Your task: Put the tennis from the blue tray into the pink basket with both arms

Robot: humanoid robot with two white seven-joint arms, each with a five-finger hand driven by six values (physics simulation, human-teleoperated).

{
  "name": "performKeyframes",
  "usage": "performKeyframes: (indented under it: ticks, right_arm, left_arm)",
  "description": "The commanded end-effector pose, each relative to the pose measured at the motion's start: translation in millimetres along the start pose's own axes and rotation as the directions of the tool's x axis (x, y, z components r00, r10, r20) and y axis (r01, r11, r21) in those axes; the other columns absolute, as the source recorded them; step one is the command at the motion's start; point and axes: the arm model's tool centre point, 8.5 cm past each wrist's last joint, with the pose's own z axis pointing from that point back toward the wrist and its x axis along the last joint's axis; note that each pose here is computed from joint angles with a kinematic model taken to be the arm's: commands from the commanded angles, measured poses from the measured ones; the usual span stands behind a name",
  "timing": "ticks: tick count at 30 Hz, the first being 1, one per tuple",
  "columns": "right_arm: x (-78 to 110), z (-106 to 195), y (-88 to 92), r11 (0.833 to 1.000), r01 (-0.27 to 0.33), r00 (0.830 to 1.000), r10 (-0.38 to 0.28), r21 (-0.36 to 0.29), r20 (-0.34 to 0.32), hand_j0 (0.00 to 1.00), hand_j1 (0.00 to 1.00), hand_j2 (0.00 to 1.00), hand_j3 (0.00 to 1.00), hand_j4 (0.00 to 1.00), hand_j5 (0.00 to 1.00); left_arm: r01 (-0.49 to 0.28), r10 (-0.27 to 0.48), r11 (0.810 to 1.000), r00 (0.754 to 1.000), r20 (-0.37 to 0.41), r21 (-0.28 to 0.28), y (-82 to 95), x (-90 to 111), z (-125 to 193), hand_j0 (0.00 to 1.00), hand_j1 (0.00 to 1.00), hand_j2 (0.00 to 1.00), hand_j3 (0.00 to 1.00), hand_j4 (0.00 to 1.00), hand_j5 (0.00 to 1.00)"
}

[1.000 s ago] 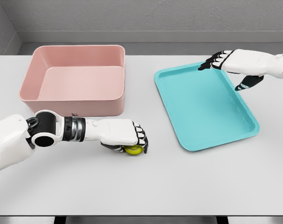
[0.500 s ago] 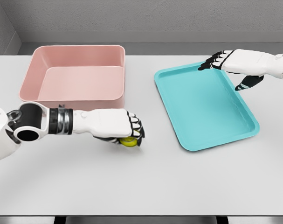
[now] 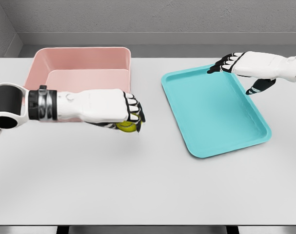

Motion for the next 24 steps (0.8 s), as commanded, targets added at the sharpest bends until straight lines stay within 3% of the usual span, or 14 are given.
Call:
performKeyframes:
  ticks: [1, 24]
  right_arm:
    - [-0.3, 1, -0.5, 1.000, 0.005, 1.000, -0.005, -0.004, -0.001, 1.00, 1.00, 1.00, 1.00, 1.00, 1.00]
    - [-0.3, 1, -0.5, 1.000, 0.005, 1.000, -0.005, -0.004, -0.001, 1.00, 1.00, 1.00, 1.00, 1.00, 1.00]
  left_arm:
    - [-0.010, 0.010, 1.000, 1.000, -0.007, 0.005, 0.5, -2, 3, 0.56, 0.56, 0.56, 0.56, 0.56, 0.56]
    - [-0.001, 0.000, 1.000, 0.982, -0.186, -0.001, 18.1, -60, 42, 0.56, 0.56, 0.56, 0.56, 0.56, 0.56]
